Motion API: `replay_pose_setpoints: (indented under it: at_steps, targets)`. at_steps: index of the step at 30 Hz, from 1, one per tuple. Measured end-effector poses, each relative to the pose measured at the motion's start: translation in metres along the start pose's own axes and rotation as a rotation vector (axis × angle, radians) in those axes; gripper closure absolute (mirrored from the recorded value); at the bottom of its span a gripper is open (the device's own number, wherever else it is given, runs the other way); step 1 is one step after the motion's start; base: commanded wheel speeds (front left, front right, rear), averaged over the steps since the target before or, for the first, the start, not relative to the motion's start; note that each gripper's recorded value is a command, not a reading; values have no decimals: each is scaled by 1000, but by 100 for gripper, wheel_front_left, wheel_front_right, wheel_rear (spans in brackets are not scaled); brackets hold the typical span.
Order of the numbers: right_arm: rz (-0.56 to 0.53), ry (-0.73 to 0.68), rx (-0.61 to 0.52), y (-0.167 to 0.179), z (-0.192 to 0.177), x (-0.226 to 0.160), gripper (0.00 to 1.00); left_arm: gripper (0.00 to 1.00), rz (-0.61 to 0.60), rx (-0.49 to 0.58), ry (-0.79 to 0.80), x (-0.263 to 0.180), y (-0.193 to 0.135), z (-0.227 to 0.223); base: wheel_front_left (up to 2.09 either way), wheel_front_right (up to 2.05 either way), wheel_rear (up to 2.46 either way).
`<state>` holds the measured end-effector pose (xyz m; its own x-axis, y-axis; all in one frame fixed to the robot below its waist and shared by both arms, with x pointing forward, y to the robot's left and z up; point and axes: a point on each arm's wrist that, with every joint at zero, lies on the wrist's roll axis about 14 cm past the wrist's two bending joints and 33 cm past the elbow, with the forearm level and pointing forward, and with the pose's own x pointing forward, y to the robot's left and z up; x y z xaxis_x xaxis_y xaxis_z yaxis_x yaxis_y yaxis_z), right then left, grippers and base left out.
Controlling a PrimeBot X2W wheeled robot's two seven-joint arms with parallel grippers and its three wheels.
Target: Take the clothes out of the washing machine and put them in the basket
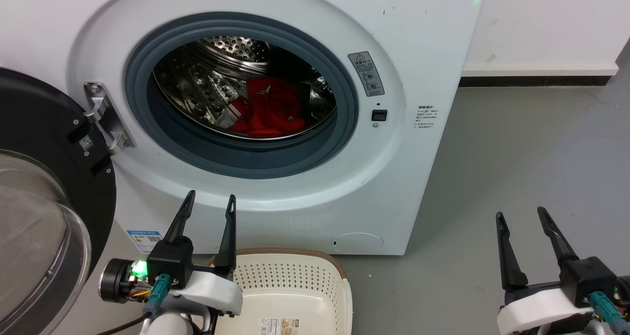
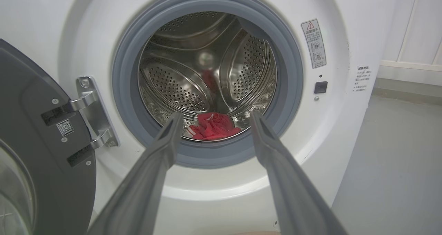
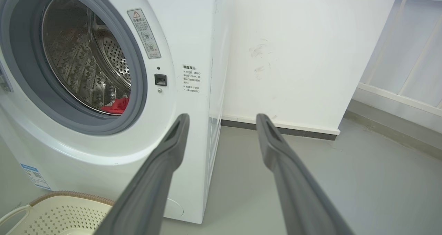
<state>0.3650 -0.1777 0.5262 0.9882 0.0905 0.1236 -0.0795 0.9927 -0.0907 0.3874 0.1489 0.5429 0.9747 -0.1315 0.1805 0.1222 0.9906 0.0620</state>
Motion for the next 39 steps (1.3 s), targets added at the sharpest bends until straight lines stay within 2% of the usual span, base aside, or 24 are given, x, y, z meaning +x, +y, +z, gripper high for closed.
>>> replay_pose_setpoints:
  at_steps: [22,32,39]
  targets:
    - [-6,17,12,-1,-5,-1,0,0,27,-26,28,4,7,-11,0,0,0]
    - [-22,45,12,-8,-17,16,0,0,3,-30,68,70,8,-33,0,0,0]
    - [-56,80,21,-20,-35,27,0,0,-20,-19,166,133,12,-74,0,0,0]
